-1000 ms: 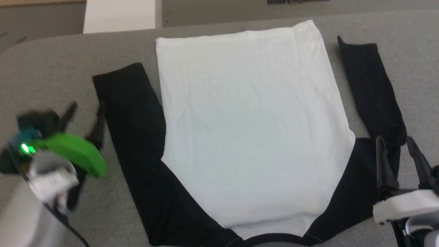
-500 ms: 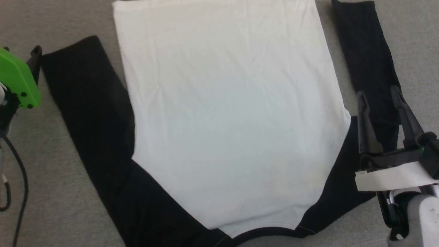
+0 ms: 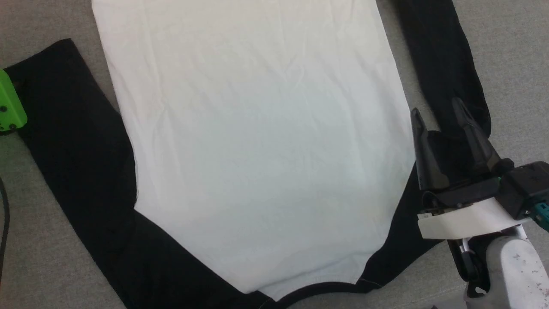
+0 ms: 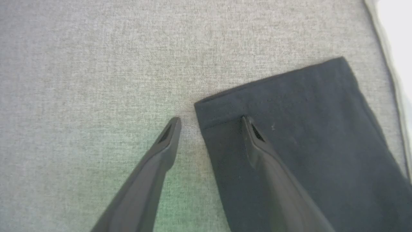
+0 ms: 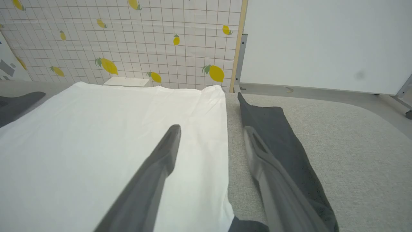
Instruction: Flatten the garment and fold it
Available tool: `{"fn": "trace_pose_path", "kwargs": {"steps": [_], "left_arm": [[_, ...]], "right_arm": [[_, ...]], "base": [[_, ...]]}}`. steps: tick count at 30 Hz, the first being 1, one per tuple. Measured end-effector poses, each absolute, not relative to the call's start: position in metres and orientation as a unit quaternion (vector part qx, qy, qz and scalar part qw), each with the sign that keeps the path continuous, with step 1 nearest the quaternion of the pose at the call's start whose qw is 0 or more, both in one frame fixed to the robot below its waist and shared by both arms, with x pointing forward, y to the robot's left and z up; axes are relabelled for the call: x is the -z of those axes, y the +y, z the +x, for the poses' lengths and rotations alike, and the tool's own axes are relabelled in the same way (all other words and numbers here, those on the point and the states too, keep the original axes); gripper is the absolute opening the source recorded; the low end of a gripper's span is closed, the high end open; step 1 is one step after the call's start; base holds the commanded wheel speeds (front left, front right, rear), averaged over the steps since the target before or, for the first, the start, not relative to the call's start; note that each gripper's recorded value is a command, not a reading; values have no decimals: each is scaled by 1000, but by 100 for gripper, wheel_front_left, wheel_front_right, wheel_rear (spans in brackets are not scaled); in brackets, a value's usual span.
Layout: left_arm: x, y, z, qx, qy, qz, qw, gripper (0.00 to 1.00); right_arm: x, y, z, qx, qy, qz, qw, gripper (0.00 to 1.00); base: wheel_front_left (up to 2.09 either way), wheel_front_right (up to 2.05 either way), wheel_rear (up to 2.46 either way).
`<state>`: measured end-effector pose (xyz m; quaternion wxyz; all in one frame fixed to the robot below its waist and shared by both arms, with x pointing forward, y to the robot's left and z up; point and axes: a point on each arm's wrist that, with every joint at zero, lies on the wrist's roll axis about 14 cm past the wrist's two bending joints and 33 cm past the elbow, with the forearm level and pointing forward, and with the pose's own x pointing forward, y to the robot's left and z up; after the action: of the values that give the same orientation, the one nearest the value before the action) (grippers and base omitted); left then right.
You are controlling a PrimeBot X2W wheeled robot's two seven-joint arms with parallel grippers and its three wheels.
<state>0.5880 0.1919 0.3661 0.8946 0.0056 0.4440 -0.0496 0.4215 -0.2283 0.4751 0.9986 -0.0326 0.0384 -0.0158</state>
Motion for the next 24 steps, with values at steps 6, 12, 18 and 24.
{"fn": "trace_pose_path", "kwargs": {"steps": [6,12,18,24], "left_arm": [[-374,181,586,62,434,-7,899,0],[-393,186,576,55,376,-16,925,0],[-441,208,564,32,293,-15,955,0],[-485,250,529,-15,242,-3,970,0]], "right_arm": [[-474,-223,422,9,40,-24,999,100],[-487,-227,417,16,26,-21,999,100],[-498,-231,404,25,20,-14,999,100],[-511,-229,389,26,12,-8,1000,100]], "base": [[0,0,0],[0,0,0],[0,0,0],[0,0,0]]}}
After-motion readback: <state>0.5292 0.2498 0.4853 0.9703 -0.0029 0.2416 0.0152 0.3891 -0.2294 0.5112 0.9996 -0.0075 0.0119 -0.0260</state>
